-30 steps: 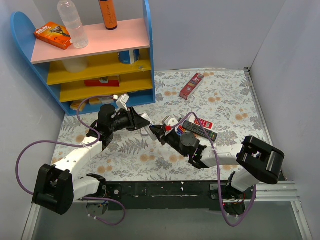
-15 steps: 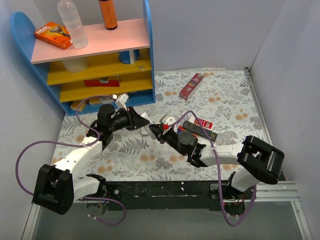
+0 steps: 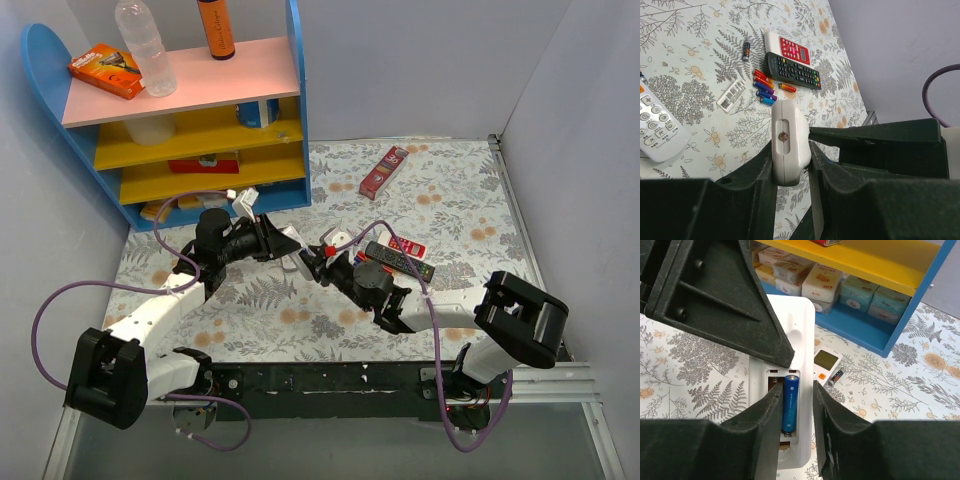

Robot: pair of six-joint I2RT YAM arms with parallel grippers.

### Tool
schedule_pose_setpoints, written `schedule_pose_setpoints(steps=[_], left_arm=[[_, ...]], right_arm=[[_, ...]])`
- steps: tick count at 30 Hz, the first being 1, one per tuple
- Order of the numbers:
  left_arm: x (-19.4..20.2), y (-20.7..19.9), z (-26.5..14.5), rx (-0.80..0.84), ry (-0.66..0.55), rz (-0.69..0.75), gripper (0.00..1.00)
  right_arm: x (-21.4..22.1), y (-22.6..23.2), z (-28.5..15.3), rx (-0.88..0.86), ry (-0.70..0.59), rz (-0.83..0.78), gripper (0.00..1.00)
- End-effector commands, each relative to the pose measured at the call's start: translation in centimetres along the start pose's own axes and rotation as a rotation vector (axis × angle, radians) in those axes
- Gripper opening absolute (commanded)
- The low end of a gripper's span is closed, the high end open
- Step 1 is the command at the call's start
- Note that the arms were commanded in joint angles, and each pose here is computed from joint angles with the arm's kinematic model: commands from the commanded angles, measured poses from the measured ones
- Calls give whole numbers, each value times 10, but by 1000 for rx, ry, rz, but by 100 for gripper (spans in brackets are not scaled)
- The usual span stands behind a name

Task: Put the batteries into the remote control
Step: Load the battery into the remote control.

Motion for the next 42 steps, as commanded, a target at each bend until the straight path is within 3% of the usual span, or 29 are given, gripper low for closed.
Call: schedule_pose_setpoints(steps=[1,24,42], left_arm=[[-7,-25,-7,148,25,41,0],[-5,-20,-4,123,46,16,0],[-4,-13,-1,62,48,-11,0]], right_arm=[[13,-19,-1,149,92,-40,37],[-18,-6,-3,2,75,3,54],[-36,1,-3,-31,112,70,58]])
Point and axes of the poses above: each gripper's point midway between its finger pads, its own z axis out along the fingers, its own y axis along the line the jaws close on, x = y × z, the point moved 10 cm from there along -z, back along the fingers, and after that the axes turned 5 degrees about z, right-handed, at the moved point
